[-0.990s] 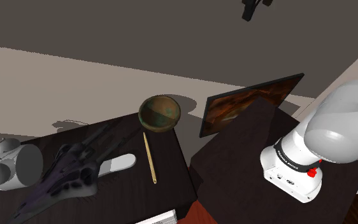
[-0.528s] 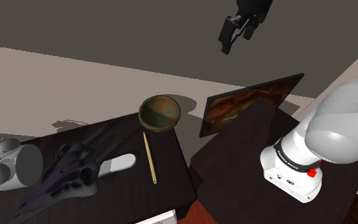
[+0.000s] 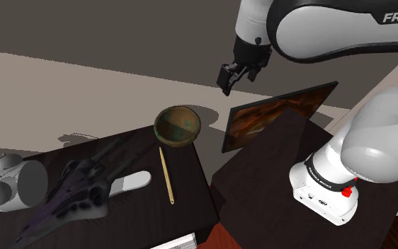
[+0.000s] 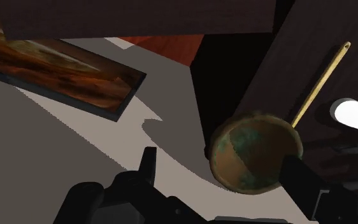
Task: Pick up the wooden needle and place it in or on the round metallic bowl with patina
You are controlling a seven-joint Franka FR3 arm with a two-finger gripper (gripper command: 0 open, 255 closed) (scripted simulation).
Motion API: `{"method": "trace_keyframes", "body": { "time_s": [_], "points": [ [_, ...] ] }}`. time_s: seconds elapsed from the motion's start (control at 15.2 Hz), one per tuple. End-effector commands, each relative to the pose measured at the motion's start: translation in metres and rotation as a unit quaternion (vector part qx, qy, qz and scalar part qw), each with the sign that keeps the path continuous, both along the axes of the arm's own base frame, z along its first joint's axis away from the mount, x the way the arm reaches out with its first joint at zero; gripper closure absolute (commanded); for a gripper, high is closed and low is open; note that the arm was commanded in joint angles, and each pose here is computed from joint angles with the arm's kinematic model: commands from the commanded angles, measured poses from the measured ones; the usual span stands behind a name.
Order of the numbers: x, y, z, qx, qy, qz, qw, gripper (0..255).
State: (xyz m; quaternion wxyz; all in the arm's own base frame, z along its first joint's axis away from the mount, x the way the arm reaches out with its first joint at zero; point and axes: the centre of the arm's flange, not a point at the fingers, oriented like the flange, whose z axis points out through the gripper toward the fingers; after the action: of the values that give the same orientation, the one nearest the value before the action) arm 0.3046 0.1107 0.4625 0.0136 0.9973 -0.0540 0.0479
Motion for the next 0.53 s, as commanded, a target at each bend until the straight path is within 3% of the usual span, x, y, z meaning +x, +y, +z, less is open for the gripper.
{"method": "trace_keyframes", "body": {
  "time_s": [0.0,0.46],
  "points": [
    [0.001,0.015,-0.018,0.004,0.000,-0.011,0.9999,0],
    [0.010,0.071,-0.088,0.018,0.005,-0.047,0.9987,0]
  ]
}}
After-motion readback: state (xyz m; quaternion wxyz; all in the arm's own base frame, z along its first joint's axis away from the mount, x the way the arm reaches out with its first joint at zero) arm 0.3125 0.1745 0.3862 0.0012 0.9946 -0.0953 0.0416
